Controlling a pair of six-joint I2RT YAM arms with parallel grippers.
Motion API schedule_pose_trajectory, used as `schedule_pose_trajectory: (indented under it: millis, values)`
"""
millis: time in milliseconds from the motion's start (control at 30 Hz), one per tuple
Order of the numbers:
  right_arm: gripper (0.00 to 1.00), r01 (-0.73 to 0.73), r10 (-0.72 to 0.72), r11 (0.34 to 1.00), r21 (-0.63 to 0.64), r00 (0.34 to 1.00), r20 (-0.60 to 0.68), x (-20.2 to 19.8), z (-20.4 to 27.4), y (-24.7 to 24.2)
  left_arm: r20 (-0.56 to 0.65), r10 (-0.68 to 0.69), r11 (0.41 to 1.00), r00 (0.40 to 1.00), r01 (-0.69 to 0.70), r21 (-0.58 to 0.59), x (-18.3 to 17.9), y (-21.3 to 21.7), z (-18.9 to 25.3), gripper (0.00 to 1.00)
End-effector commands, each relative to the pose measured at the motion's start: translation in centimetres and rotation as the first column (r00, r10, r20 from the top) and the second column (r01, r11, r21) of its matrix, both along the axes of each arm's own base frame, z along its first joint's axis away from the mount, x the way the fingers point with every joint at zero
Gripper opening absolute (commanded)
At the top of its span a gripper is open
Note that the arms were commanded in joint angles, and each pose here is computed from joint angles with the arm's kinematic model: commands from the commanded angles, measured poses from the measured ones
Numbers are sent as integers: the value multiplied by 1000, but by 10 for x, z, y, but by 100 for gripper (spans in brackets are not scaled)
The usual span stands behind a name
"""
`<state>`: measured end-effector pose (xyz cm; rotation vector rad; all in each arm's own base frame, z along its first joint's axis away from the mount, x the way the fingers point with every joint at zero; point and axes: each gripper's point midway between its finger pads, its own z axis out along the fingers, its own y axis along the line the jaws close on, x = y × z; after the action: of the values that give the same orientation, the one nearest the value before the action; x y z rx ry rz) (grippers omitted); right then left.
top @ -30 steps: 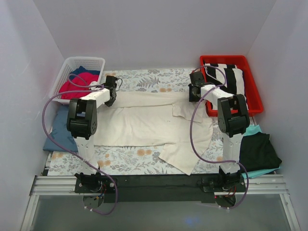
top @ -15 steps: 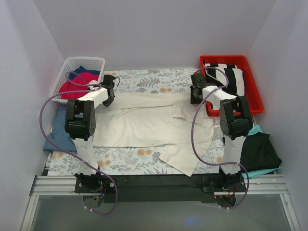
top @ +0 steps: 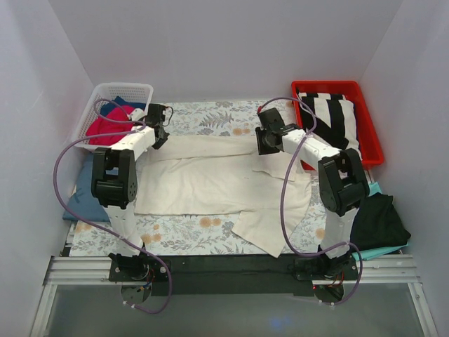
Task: Fold and stack the t-shirts
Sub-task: Fold the tshirt
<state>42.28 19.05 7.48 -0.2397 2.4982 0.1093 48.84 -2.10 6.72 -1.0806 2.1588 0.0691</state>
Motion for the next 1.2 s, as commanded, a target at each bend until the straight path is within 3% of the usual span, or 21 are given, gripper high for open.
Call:
schedule_pose_trajectory:
  millis: [0,267,633,1000,1167]
  values:
    - [39,-22,22,1000,9,999,-27,-1,-11,8,8,-32,999,999,32,-17,7,-4,-2,6]
    - [37,-45,42,999,-23,990,-137,-39,-65,12,-64,4,1000,998,-4,2,-6,3,-28,6]
    - [37,-129,127,992,-4,980,-151,-78,-65,33,-90,52,998,995,-50,28,-11,11,-27,7]
    - [38,-55,49,986,-159,998,-40,-35,-28,15,-30,25,999,999,-24,36,-7,12,7,8]
    - [40,1,8,988,-156,999,53,-20,8,11,-14,6,999,1000,-6,38,-7,11,15,8]
